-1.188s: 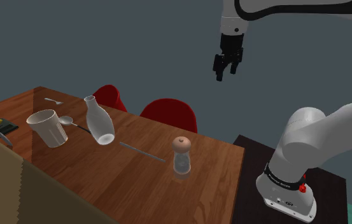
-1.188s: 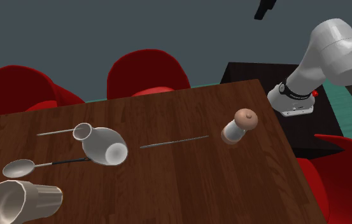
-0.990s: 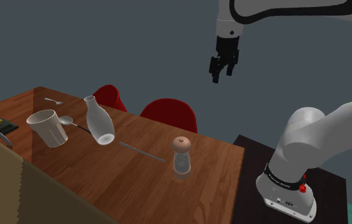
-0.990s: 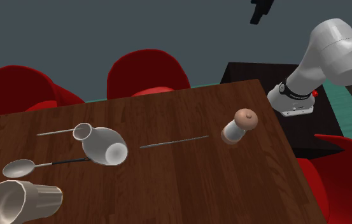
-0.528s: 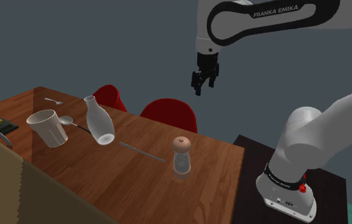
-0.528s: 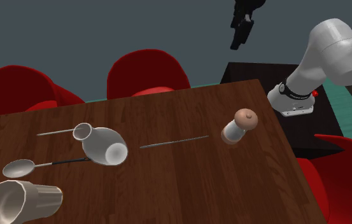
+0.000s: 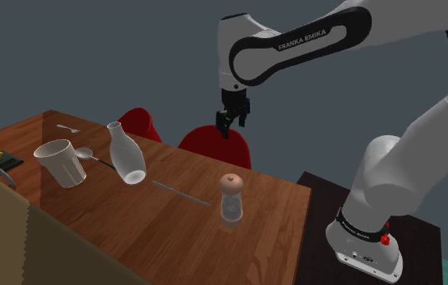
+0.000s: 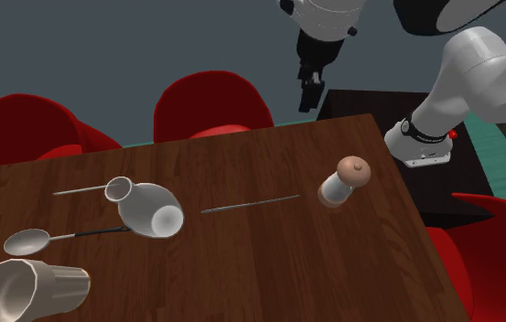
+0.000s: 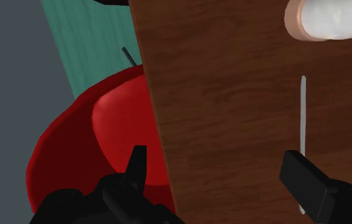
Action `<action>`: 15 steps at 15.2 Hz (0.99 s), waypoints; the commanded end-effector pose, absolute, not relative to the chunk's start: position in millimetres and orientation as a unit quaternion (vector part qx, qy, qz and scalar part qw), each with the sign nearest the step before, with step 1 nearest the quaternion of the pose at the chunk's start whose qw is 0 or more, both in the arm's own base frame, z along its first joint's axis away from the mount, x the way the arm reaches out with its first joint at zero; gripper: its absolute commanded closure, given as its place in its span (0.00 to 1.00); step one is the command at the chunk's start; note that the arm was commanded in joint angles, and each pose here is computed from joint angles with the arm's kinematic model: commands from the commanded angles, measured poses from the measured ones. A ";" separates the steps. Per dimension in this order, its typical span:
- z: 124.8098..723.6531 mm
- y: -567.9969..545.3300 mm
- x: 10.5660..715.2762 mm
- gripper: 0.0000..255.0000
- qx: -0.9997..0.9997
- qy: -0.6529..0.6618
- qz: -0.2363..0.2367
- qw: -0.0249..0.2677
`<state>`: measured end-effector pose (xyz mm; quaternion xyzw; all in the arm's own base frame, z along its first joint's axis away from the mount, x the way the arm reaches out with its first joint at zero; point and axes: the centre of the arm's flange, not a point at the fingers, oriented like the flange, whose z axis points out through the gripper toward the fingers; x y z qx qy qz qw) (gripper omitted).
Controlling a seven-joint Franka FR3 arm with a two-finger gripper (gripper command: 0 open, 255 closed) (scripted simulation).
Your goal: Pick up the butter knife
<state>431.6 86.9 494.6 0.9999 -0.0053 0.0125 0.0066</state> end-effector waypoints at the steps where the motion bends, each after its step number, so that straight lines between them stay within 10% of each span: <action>1: 478.0 106.8 445.2 0.00 1.000 0.005 0.014 0.005; 15: 382.1 235.4 531.4 0.00 0.997 0.079 0.023 0.001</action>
